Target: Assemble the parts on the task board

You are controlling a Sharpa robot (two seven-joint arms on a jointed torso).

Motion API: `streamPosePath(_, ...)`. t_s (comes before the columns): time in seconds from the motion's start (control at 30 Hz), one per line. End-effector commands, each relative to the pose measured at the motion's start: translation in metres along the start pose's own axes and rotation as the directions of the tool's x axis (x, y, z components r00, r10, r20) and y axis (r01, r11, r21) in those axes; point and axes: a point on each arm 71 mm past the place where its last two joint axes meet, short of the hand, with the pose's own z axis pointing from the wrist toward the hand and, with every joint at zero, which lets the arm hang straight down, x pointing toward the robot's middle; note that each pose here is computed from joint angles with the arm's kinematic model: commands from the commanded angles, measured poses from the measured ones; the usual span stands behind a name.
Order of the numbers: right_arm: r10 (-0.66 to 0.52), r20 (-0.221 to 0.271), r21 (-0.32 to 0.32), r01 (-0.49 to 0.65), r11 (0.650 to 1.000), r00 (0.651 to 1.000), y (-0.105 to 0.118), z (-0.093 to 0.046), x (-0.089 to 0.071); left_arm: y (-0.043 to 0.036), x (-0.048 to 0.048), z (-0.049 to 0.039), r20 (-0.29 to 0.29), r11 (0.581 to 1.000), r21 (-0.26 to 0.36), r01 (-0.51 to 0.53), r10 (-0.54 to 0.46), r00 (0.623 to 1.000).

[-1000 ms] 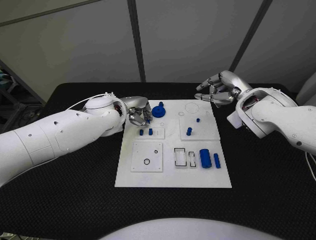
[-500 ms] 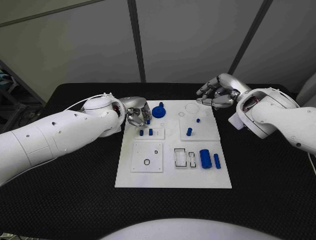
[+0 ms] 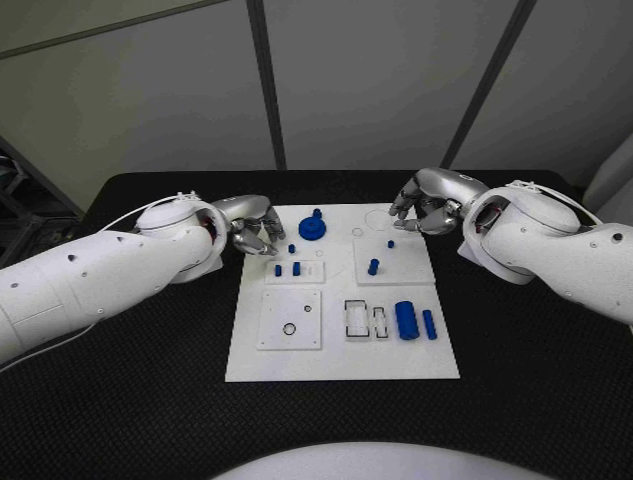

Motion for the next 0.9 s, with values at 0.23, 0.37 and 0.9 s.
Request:
streamPosePath(0.23, -0.244, -0.032, -0.034, 0.243, 0.970, 0.969, 0.002, -0.001, 0.019, 0.0197, -0.0263, -0.0318, 0.192, 0.812, 0.117, 0.572, -0.584, 0.789)
streamPosePath(0.37, -0.262, -0.050, -0.032, 0.261, 0.965, 0.964, 0.002, -0.001, 0.028, 0.0213, -0.0298, -0.0425, 0.217, 0.708, 0.162, 0.688, -0.706, 0.675)
streamPosePath(0.9, -0.281, -0.057, -0.045, 0.278, 0.959, 0.958, 0.006, 0.009, 0.039, 0.0233, -0.0291, -0.0598, 0.241, 0.524, 0.214, 0.824, -0.846, 0.475)
